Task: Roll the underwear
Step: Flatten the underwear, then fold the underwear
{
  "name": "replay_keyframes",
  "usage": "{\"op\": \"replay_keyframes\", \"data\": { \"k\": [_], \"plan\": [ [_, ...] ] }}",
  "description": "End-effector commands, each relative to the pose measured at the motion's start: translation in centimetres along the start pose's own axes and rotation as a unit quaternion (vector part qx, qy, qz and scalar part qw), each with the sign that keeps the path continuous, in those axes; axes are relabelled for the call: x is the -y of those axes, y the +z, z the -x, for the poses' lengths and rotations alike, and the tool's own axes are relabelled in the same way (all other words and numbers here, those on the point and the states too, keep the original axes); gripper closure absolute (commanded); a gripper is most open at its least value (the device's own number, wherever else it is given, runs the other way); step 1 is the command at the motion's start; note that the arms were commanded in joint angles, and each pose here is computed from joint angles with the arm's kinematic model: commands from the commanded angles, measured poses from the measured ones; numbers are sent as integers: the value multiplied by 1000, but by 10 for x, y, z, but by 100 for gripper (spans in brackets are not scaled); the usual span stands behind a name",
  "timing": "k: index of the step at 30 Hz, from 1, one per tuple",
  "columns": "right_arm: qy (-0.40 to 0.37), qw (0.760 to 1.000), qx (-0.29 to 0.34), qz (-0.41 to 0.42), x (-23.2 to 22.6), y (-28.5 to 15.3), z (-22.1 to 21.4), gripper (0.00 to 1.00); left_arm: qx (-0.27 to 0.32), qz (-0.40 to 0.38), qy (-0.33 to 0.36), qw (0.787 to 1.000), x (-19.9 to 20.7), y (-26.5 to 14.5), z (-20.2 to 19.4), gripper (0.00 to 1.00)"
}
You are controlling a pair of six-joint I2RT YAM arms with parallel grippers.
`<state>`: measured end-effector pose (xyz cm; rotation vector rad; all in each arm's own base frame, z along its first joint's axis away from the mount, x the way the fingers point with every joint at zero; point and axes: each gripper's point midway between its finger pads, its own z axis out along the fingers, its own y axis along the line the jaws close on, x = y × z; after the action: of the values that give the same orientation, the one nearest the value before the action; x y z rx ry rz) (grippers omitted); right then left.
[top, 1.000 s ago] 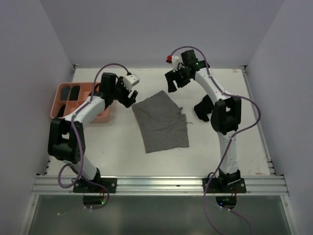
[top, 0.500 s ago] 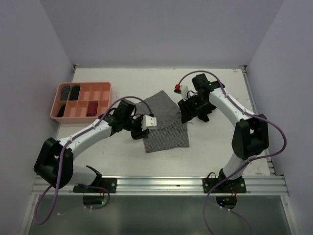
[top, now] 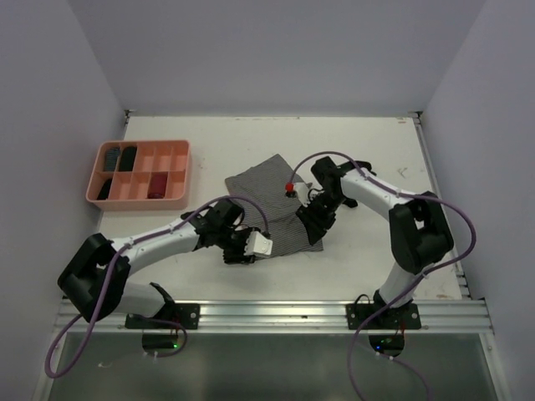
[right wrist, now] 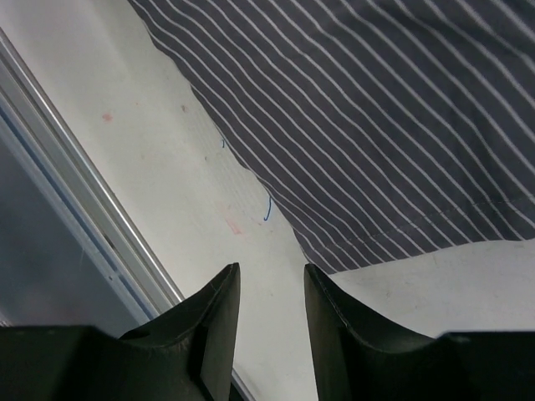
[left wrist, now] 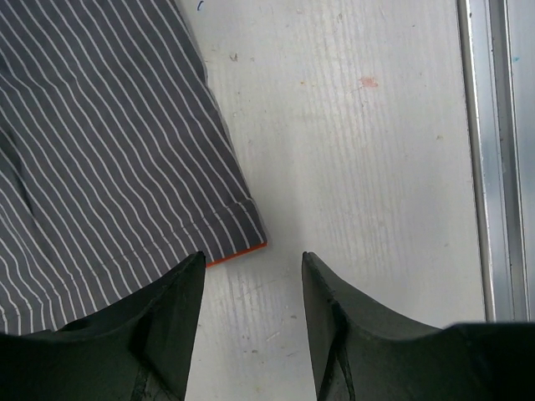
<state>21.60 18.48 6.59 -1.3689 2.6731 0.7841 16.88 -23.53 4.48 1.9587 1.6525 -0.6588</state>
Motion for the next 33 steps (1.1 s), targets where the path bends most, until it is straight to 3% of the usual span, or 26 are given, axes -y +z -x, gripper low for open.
{"op": "replay_keyframes", "data": {
  "k": [1, 9, 16, 25, 27, 33],
  "plan": [
    [-14, 1000, -26, -1, 10, 17, -13, 59, 11, 3, 36, 999, -1, 8, 5, 47],
    [-22, 998, -65, -17, 21, 41, -28, 53, -1, -7, 58, 998, 8, 21, -2, 44],
    [-30, 996, -74, -27, 25, 50, -33, 64, -24, 6, 58, 998, 1, 33, -11, 51],
    [-46, 996, -74, -19, 11, 42, -38, 98, -52, -8, 61, 997, 10, 28, -23, 95],
    [-51, 996, -73, -7, 1, 35, -41, 100, -49, -13, 66, 997, 15, 21, -20, 100],
    [-77, 996, -35, -1, -29, 0, -39, 100, -23, -33, 84, 996, 38, -9, -4, 100]
  ]
}}
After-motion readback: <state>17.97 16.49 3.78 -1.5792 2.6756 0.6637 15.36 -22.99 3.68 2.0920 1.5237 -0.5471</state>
